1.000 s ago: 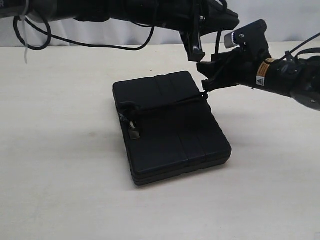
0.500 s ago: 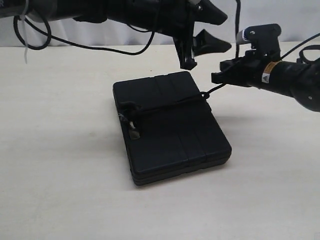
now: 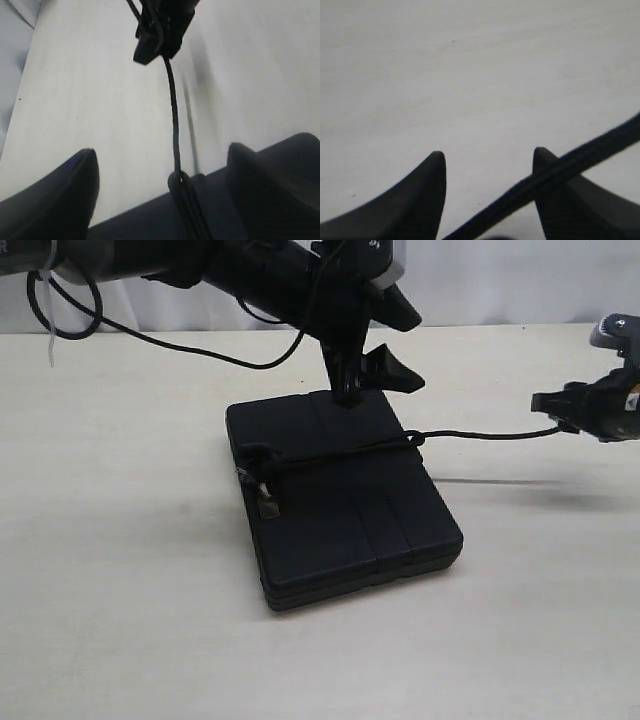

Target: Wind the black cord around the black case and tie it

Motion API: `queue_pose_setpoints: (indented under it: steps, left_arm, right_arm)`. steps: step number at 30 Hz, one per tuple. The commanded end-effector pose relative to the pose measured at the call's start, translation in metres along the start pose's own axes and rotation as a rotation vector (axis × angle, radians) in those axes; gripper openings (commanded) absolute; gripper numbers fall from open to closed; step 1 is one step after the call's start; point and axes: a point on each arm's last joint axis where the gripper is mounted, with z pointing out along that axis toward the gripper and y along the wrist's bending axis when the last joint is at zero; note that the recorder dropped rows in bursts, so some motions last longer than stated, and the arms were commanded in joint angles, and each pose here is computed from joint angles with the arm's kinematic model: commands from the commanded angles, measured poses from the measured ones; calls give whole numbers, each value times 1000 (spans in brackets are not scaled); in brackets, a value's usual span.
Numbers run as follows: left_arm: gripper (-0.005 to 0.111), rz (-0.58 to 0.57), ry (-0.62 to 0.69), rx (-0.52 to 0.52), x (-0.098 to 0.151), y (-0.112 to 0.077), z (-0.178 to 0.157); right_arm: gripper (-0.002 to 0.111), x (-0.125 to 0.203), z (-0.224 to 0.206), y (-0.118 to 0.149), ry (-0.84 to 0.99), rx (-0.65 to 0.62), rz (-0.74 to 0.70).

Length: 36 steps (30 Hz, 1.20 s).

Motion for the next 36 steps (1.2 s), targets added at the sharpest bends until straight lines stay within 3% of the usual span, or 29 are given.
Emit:
queue_pose_setpoints:
  steps: [1, 4, 8, 12, 17, 22, 26, 36]
  left_arm:
    - [67, -8, 137, 8, 10, 0, -3]
    - [67, -17, 222, 2, 17, 0, -5]
    - [67, -61, 233, -8, 18, 0, -5]
    - [62, -111, 232, -31, 12, 1, -12]
    - [37, -143, 260, -71, 0, 2, -30]
    - [0, -251, 248, -128, -18, 2, -51]
    - [0, -334, 205, -182, -38, 1, -73]
    - [0, -432, 2, -351, -94, -18, -146]
  right_arm:
    - [50, -33, -65, -17, -70, 110, -23]
    - [50, -43, -115, -27, -115, 184, -6]
    - [50, -37, -140, -25, -196, 168, -3]
    - [41, -37, -152, -25, -217, 174, 9]
    - [34, -38, -170, -20, -286, 157, 6]
    - [25, -30, -182, -15, -388, 105, -10]
    - [4, -20, -204, -8, -519, 51, -6]
    - [4, 12, -253, 40, -734, -265, -64]
